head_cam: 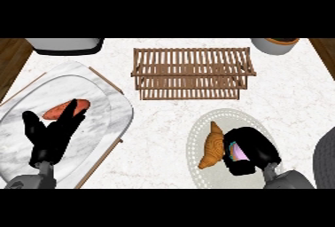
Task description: Pick the cupcake from the placemat and place it in the tiered shelf
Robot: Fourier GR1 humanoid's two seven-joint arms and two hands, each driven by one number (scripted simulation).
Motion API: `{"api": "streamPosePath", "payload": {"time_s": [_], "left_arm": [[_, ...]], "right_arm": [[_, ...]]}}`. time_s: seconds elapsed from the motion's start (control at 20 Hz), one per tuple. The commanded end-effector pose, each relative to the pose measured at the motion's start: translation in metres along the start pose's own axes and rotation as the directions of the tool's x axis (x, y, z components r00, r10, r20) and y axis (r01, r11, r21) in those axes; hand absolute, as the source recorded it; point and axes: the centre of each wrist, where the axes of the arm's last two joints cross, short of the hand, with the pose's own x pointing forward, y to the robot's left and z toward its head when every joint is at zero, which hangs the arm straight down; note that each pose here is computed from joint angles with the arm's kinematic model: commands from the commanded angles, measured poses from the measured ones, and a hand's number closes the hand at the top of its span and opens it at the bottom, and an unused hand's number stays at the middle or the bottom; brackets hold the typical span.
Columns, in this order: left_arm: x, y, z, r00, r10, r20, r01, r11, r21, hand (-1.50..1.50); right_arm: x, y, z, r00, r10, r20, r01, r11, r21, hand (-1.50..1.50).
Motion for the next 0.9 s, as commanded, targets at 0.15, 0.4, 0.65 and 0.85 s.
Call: {"api": "streamPosePath", "payload": {"time_s": [0.15, 0.4, 0.65, 0.85], "left_arm": [[-0.010, -0.010, -0.009, 0.996, -0.002, -0.091, 0.000, 1.000, -0.021, 0.00], [-0.019, -0.013, -0.005, 0.995, -0.010, -0.094, 0.010, 1.000, -0.002, 0.00], [-0.024, -0.011, -0.007, 0.994, -0.016, -0.105, 0.017, 1.000, 0.012, 0.00], [-0.018, -0.002, -0.007, 0.995, -0.014, -0.095, 0.017, 1.000, 0.024, 0.00]], "right_arm": [[0.148, 0.039, -0.021, 0.994, -0.108, -0.009, 0.108, 0.994, -0.026, 1.50], [0.201, 0.029, -0.002, 0.980, -0.185, 0.080, 0.197, 0.963, -0.186, 1.50], [0.251, -0.003, 0.037, 0.974, -0.140, 0.177, 0.200, 0.899, -0.390, 1.50], [0.273, -0.051, 0.066, 0.973, -0.155, 0.172, 0.225, 0.809, -0.543, 1.50]]}}
